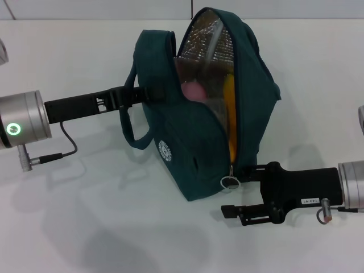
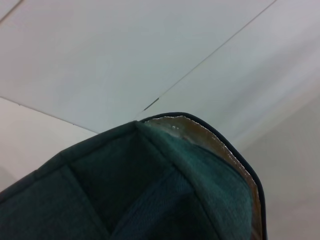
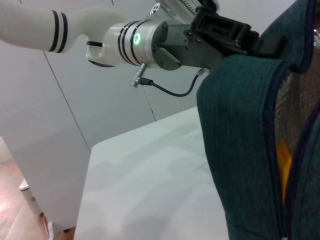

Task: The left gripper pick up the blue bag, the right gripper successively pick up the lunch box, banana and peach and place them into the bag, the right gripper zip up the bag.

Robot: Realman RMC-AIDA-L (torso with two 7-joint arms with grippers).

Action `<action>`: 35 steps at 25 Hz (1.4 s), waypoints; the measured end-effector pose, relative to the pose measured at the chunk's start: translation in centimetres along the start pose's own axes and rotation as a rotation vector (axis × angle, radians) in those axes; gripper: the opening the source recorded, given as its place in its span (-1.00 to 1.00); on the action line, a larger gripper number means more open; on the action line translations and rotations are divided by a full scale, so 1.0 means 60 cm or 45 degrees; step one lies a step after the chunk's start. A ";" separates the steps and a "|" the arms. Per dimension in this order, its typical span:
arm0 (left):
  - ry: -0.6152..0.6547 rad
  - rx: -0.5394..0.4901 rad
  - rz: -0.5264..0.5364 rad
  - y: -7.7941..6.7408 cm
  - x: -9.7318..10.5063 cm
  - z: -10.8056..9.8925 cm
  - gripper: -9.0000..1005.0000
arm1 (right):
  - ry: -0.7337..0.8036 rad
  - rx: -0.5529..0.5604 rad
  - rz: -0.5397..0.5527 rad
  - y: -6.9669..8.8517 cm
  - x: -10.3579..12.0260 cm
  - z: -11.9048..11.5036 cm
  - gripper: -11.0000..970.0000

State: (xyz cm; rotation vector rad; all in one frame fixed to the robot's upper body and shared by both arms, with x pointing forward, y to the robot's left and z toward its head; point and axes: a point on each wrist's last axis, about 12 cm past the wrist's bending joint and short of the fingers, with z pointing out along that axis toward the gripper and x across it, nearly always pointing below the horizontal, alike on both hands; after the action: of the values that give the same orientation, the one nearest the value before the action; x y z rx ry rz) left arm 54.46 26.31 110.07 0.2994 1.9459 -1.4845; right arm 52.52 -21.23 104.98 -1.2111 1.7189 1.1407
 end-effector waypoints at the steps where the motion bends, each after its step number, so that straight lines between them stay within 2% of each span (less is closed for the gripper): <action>1: 0.000 0.000 0.002 0.000 0.000 0.000 -0.88 | 0.001 0.005 -0.002 -0.001 0.000 0.000 0.33; 13: -0.003 0.000 0.007 0.000 -0.001 0.001 -0.88 | 0.026 0.076 -0.005 -0.013 0.002 -0.001 0.25; 16: -0.004 0.000 0.008 0.000 -0.002 0.000 -0.88 | 0.019 0.081 -0.005 -0.014 0.000 -0.001 -0.21; 21: -0.005 -0.001 0.010 0.000 -0.003 0.001 -0.88 | 0.003 0.081 -0.011 -0.014 -0.003 -0.001 -0.69; 26: -0.006 -0.003 0.009 0.000 -0.003 0.000 -0.88 | -0.003 0.086 -0.016 -0.014 -0.004 -0.003 -0.96; 35: -0.019 -0.002 0.003 0.001 -0.002 -0.003 -0.88 | -0.023 0.102 -0.030 -0.009 0.001 -0.022 -0.96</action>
State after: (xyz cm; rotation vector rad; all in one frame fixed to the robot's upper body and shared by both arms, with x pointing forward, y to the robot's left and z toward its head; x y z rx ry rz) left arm 54.49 26.50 110.12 0.2892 1.9343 -1.4791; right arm 52.91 -22.57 105.26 -1.1657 1.7156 1.0561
